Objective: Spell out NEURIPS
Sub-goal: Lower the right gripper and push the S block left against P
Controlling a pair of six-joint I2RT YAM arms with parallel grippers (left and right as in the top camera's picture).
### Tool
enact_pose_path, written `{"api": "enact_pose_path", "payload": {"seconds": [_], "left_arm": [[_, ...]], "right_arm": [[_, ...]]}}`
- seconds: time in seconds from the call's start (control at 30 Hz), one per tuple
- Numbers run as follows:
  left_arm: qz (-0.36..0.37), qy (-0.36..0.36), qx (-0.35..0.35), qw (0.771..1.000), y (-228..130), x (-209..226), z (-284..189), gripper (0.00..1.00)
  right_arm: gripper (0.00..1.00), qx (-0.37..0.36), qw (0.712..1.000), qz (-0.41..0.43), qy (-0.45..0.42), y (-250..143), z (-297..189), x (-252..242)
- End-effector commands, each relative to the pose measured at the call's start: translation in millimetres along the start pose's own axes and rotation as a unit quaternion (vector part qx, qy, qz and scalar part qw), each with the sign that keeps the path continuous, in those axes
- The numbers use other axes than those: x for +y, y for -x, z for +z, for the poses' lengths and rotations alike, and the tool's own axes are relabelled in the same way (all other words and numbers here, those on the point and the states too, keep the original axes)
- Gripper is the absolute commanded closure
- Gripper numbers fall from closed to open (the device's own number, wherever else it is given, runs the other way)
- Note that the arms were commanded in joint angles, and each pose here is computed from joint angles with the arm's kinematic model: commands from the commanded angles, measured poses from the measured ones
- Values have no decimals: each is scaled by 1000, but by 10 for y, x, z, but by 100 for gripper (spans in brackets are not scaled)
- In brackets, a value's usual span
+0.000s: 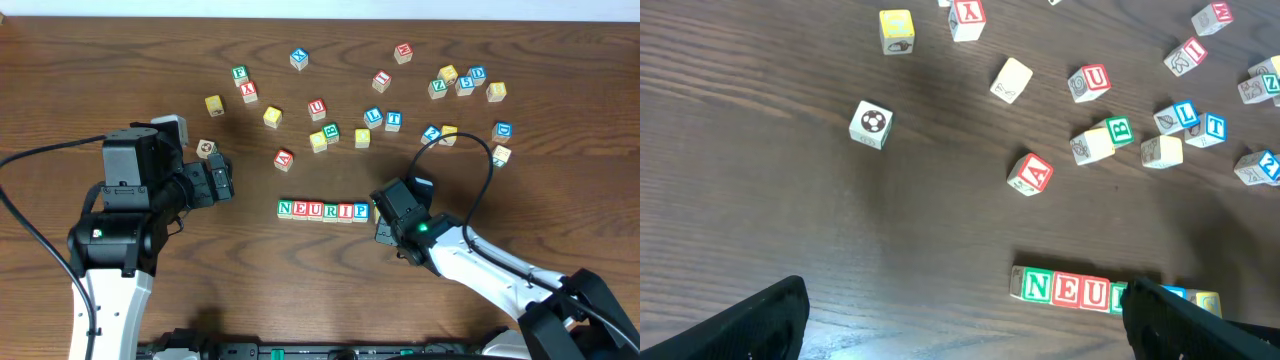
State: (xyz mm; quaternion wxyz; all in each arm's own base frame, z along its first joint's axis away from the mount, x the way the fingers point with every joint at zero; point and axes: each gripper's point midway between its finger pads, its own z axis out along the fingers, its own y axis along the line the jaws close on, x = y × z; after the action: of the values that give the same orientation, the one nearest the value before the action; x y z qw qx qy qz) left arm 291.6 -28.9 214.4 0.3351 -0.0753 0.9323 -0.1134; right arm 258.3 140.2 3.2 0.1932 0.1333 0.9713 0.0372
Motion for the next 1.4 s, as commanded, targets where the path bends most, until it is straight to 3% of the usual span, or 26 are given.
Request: {"api": "enact_pose_path", "payload": {"seconds": [0.0,1.37], "left_arm": [[4,-7,-11,1000,87,-34,-65,2],[4,-7,-11,1000,87,-34,-65,2]], "right_arm": [[99,1,1000,-10,-6,-40,22,-13],[99,-8,998,-50,27,13,20,133]]}}
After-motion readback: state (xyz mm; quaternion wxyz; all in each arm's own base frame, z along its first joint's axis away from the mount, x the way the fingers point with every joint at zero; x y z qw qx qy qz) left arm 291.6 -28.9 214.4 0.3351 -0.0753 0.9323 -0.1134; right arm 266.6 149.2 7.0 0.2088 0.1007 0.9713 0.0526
